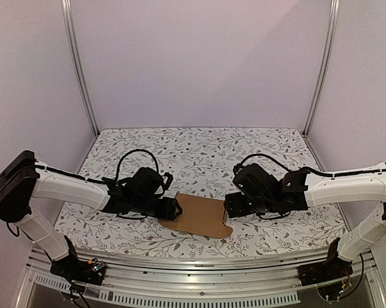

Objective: Fold the paper box

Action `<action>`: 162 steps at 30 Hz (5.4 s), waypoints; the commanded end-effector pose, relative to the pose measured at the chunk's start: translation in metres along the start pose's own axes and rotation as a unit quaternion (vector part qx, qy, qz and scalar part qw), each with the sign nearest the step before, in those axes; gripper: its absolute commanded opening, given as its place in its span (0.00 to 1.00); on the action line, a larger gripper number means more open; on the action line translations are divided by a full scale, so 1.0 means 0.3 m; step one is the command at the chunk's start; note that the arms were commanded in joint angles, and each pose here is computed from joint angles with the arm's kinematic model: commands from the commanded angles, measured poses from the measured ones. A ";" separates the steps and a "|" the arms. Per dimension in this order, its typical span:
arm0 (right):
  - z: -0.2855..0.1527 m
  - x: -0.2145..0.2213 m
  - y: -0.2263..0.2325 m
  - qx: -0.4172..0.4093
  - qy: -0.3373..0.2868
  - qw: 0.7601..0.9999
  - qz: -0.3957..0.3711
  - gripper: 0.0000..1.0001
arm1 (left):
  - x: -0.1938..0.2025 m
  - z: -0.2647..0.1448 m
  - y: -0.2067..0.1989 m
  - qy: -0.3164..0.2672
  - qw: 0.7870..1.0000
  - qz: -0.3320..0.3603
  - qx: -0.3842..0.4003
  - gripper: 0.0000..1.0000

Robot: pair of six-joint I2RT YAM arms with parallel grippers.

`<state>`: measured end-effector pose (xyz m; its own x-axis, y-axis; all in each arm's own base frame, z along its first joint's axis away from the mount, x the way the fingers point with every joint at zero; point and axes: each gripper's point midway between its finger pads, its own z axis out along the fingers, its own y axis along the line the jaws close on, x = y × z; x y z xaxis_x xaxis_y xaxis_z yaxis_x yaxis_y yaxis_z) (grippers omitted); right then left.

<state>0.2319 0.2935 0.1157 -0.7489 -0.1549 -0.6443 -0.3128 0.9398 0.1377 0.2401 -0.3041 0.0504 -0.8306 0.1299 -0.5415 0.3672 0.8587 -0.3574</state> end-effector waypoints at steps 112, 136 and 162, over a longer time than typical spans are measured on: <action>0.101 0.031 -0.021 -0.089 -0.005 0.991 0.102 0.19 | -0.108 -0.066 -0.126 -0.004 0.931 -0.219 0.290 0.19; -0.338 -0.002 0.168 -0.244 -0.121 0.895 -0.354 0.68 | -0.062 -0.252 -0.065 0.032 0.853 -0.381 0.355 0.14; -0.372 0.059 0.341 -0.129 -0.339 0.685 -0.632 0.99 | 0.069 -0.492 -0.082 0.117 0.808 -0.394 0.423 0.19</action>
<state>0.1214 0.3393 0.1819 0.5373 -0.5828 -0.6096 -0.7327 0.0353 -0.6796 0.1651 -0.2568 0.1565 -0.9574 -0.1737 0.2305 -0.2462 0.0747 -0.9663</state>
